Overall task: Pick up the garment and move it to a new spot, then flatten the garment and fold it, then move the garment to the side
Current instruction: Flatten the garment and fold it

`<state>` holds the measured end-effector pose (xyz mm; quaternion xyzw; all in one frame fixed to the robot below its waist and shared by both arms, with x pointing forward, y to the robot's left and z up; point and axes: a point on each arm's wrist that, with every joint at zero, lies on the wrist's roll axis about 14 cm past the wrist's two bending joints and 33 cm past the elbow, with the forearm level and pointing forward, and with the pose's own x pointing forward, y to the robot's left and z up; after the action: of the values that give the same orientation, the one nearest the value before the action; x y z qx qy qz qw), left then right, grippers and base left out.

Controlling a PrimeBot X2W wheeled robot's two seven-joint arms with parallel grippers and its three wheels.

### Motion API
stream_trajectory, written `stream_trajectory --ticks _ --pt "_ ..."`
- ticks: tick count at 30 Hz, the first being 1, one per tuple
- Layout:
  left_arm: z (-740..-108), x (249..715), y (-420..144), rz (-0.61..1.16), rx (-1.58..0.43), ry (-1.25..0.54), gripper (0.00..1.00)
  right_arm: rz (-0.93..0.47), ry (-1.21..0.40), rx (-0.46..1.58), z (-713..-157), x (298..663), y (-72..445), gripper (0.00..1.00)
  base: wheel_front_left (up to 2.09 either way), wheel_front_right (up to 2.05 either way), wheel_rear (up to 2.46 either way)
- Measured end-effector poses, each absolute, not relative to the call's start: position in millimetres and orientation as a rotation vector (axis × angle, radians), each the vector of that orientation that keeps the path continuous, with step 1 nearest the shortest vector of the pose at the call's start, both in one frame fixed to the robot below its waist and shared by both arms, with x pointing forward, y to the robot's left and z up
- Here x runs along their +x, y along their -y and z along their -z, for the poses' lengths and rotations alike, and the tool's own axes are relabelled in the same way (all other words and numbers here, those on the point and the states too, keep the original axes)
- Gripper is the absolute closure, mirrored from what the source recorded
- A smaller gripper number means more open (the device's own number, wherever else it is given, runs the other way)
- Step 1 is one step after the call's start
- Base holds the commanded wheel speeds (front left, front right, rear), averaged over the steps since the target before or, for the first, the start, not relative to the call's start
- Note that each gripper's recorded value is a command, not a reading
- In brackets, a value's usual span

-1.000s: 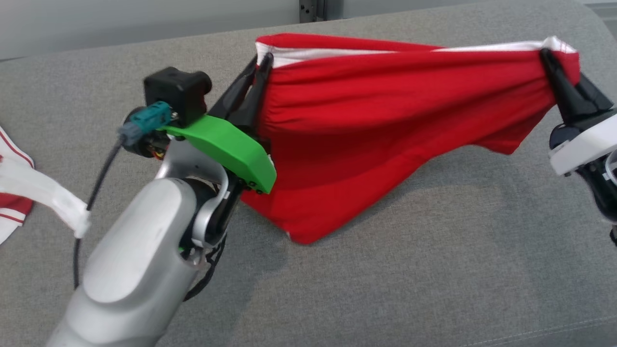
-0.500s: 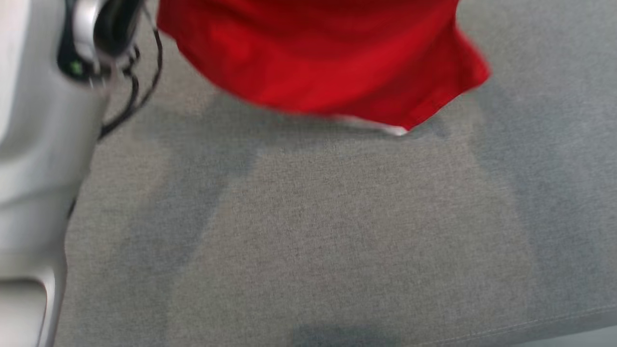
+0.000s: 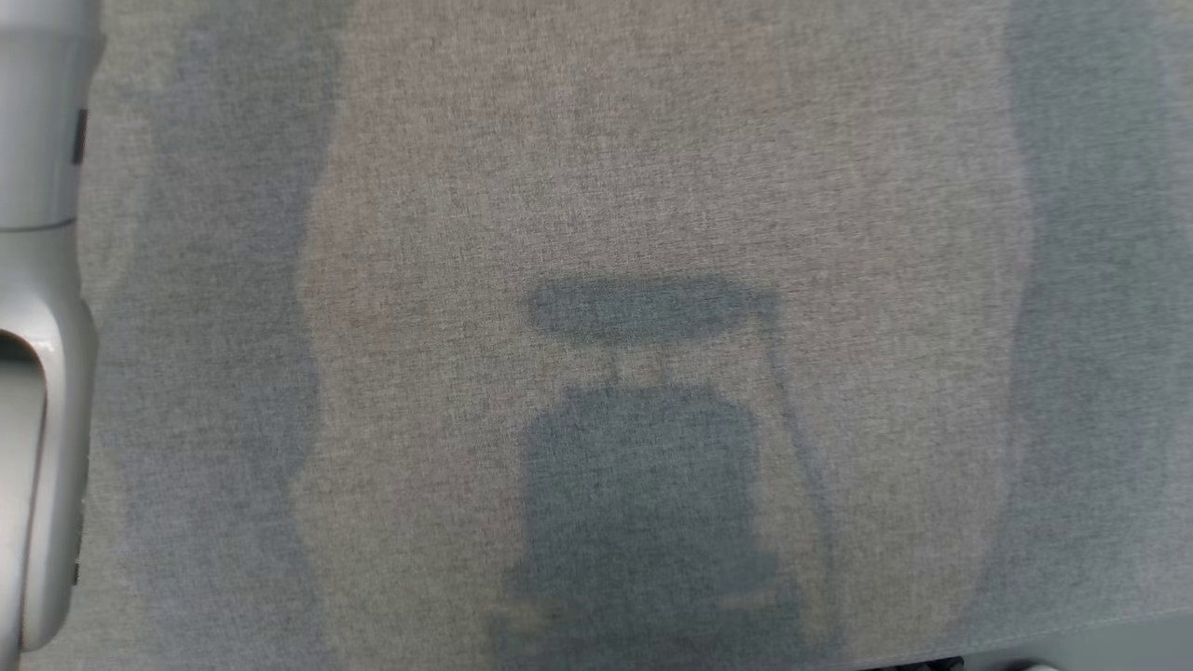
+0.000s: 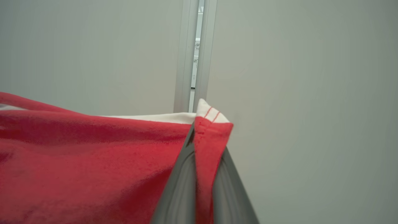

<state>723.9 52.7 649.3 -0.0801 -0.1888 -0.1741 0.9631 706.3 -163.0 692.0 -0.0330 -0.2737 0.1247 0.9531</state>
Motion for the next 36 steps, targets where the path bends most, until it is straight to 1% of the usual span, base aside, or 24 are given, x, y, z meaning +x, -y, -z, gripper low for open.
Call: stream_trajectory --ticks 3,5,7,10,15,19,20,26,28,29,33,36 --pt "-587 729 -49 0.379 -0.18 0.286 1.0 -0.302 0.476 -0.042 -637 711 152 1.0 0.0 0.0 0.0" --pt "-534 721 -46 0.403 -0.185 0.184 1.0 -0.334 0.436 -0.022 -604 701 148 1.0 0.0 0.0 0.0" --pt "-487 698 -43 0.431 -0.196 0.093 1.0 -0.389 0.383 -0.027 -571 678 140 1.0 0.0 0.0 0.0" --pt "-462 664 -49 0.434 -0.258 0.061 1.0 -0.423 0.33 -0.004 -542 639 142 1.0 0.0 0.0 0.0" --pt "-417 579 -66 0.397 -0.338 -0.058 1.0 -0.465 0.213 0.022 -509 561 146 1.0 0.0 0.0 0.0" --pt "-407 516 -94 0.306 -0.364 -0.126 1.0 -0.51 0.146 0.05 -505 502 136 1.0 0.0 0.0 0.0" --pt "-407 484 -108 0.246 -0.404 -0.154 1.0 -0.54 0.105 0.045 -503 474 131 1.0 0.0 0.0 0.0" --pt "-436 407 -132 0.113 -0.5 -0.168 1.0 -0.513 -0.002 0.054 -499 401 145 1.0 0.0 0.0 0.0" --pt "-451 387 -137 0.086 -0.526 -0.157 1.0 -0.486 -0.004 0.068 -504 384 151 1.0 0.0 0.0 0.0" --pt "-468 373 -135 0.09 -0.551 -0.14 1.0 -0.46 0.005 0.089 -511 372 157 1.0 0.0 0.0 0.0" --pt "-492 365 -132 0.108 -0.554 -0.107 1.0 -0.481 0.045 0.09 -527 367 153 1.0 0.0 0.0 0.0" --pt "-497 371 -124 0.132 -0.551 -0.119 1.0 -0.529 0.067 0.088 -534 380 144 1.0 0.0 0.0 0.0"
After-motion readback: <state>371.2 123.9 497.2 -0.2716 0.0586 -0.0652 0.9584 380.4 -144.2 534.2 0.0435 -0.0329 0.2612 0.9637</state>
